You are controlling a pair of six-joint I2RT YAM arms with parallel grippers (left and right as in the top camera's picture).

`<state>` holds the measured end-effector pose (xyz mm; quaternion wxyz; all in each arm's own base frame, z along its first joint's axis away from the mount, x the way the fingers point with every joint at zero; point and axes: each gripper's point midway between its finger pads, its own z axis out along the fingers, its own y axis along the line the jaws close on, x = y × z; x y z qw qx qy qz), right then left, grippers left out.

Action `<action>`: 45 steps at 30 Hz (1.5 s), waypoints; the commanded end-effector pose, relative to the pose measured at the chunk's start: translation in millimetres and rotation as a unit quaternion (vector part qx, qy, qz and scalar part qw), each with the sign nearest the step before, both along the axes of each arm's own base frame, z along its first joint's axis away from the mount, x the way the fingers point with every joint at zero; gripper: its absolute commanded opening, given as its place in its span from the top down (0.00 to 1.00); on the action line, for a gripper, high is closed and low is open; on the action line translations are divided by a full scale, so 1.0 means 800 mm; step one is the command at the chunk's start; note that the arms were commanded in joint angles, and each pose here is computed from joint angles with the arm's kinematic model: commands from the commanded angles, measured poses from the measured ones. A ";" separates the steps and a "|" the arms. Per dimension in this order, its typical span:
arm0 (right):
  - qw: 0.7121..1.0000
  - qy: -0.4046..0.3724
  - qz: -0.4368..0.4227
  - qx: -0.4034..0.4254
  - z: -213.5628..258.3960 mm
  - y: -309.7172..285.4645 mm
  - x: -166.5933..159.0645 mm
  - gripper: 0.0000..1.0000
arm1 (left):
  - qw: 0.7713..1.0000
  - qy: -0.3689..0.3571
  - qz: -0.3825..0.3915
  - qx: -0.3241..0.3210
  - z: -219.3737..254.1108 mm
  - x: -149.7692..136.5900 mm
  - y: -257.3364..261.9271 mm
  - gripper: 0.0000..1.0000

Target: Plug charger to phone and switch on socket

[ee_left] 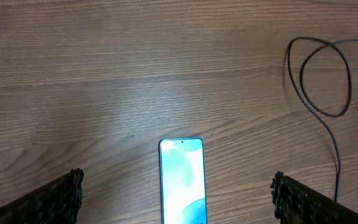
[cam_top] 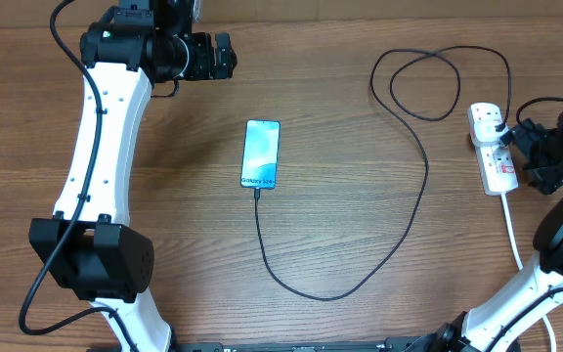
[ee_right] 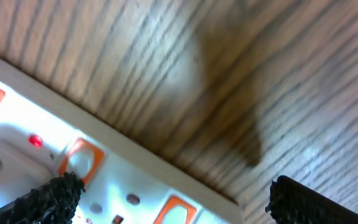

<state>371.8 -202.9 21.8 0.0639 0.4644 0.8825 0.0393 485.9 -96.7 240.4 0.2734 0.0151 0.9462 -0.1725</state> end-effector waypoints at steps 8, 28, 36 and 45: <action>0.997 -0.076 -0.011 -0.002 0.103 0.011 0.008 0.00 | 1.000 0.004 0.004 0.003 -0.005 0.001 0.001 0.00; 0.951 -0.259 0.160 -0.059 0.335 0.221 -0.135 0.00 | 1.000 0.004 0.004 0.003 -0.005 0.001 0.001 0.00; 0.939 -0.297 0.172 -0.024 0.319 0.273 -0.207 0.00 | 1.000 0.004 0.004 0.003 -0.005 0.001 0.001 0.00; 0.961 -0.215 0.175 -0.003 0.281 0.277 -0.263 0.00 | 1.000 0.004 0.005 0.003 -0.005 0.001 0.001 0.00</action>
